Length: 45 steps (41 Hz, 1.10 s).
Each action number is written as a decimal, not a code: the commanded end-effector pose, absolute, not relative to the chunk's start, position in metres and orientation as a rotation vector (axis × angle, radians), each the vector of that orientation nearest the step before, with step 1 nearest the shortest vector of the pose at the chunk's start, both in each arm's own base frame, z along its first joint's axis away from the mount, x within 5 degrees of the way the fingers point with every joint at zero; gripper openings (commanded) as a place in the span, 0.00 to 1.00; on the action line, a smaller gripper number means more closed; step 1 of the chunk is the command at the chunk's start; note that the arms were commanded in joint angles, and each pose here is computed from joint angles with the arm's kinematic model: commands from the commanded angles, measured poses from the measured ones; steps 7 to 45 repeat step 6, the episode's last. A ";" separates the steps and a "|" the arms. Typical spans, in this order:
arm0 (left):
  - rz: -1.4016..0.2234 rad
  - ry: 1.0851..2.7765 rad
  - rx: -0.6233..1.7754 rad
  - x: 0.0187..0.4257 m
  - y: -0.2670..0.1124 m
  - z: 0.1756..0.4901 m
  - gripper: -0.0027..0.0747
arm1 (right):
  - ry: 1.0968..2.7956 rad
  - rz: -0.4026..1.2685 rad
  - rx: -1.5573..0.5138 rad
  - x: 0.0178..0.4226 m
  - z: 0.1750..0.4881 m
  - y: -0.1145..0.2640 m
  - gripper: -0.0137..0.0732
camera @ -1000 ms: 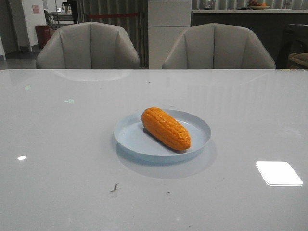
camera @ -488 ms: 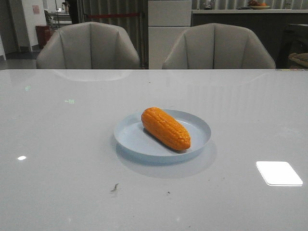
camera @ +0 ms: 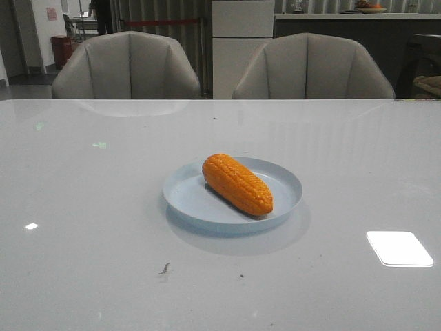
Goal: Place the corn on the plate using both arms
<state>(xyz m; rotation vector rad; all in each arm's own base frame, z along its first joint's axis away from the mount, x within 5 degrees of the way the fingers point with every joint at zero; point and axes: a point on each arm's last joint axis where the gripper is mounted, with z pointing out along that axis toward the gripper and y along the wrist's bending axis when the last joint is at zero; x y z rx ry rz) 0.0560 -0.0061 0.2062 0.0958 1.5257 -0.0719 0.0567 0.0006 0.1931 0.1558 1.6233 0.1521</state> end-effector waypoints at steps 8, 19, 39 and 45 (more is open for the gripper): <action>-0.085 1.465 0.091 0.056 -0.006 0.202 0.16 | 1.486 0.150 0.139 0.054 0.210 0.000 0.22; -0.085 1.465 0.091 0.056 -0.006 0.202 0.16 | 1.486 0.150 0.139 0.054 0.210 0.000 0.22; -0.085 1.465 0.091 0.056 -0.006 0.202 0.16 | 1.486 0.150 0.139 0.054 0.210 0.000 0.22; -0.085 1.465 0.091 0.056 -0.006 0.202 0.16 | 1.486 0.150 0.139 0.054 0.210 0.000 0.22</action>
